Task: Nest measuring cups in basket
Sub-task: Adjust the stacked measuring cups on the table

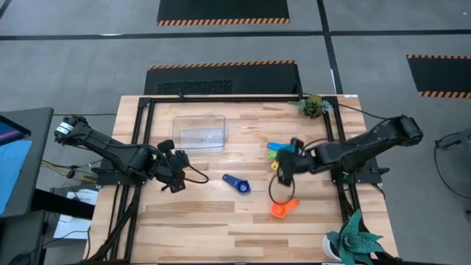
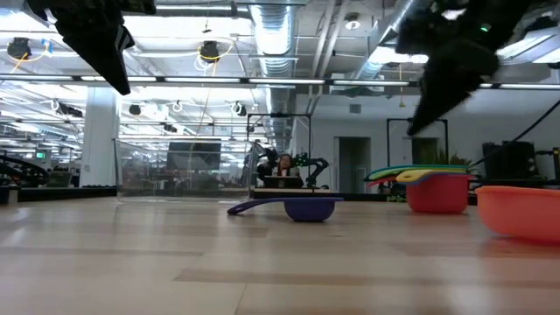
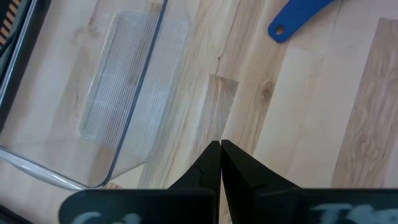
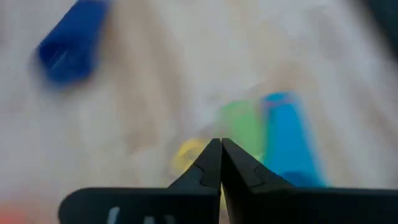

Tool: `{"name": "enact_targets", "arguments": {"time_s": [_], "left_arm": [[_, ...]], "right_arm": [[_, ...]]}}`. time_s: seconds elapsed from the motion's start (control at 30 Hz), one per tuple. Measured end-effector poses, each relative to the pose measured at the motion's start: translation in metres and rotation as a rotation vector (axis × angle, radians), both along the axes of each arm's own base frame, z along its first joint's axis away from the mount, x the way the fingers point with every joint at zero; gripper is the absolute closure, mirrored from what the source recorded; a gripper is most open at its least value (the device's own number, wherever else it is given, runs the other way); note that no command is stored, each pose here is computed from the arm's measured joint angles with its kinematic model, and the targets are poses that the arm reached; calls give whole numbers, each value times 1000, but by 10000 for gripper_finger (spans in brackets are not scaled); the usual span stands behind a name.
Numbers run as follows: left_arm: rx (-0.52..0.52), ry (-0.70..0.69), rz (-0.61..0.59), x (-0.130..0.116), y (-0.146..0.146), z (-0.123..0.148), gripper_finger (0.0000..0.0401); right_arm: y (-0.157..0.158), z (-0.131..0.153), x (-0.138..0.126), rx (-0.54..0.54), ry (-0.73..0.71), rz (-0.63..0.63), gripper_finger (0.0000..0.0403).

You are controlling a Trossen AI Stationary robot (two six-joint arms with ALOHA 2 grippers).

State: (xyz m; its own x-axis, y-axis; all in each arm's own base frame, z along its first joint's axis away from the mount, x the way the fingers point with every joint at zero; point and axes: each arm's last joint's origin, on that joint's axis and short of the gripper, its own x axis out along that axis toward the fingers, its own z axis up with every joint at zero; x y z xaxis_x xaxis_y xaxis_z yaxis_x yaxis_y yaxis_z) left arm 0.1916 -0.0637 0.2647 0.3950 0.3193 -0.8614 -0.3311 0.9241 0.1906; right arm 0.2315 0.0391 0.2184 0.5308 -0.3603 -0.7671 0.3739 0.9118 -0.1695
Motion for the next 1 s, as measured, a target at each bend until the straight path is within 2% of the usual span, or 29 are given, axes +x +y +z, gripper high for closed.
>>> {"name": "enact_targets", "arguments": {"time_s": [0.1,0.3,0.47,0.63,0.8,1.0], "left_arm": [[0,0,0,0,0,0,401],[15,-7,5,0,0,0,401],[12,-14,13,1,0,0,401],[6,-28,13,2,0,1,401],[6,-29,13,2,0,1,401],[4,-31,14,2,0,1,401]], "right_arm": [[-22,11,-4,-59,-67,-143,390],[-69,12,-6,14,-59,-308,393],[-101,-4,-1,99,23,-343,398],[-117,-26,7,167,89,-356,397],[-119,-31,22,227,74,-291,397],[-110,-17,39,329,97,-31,396]]}}
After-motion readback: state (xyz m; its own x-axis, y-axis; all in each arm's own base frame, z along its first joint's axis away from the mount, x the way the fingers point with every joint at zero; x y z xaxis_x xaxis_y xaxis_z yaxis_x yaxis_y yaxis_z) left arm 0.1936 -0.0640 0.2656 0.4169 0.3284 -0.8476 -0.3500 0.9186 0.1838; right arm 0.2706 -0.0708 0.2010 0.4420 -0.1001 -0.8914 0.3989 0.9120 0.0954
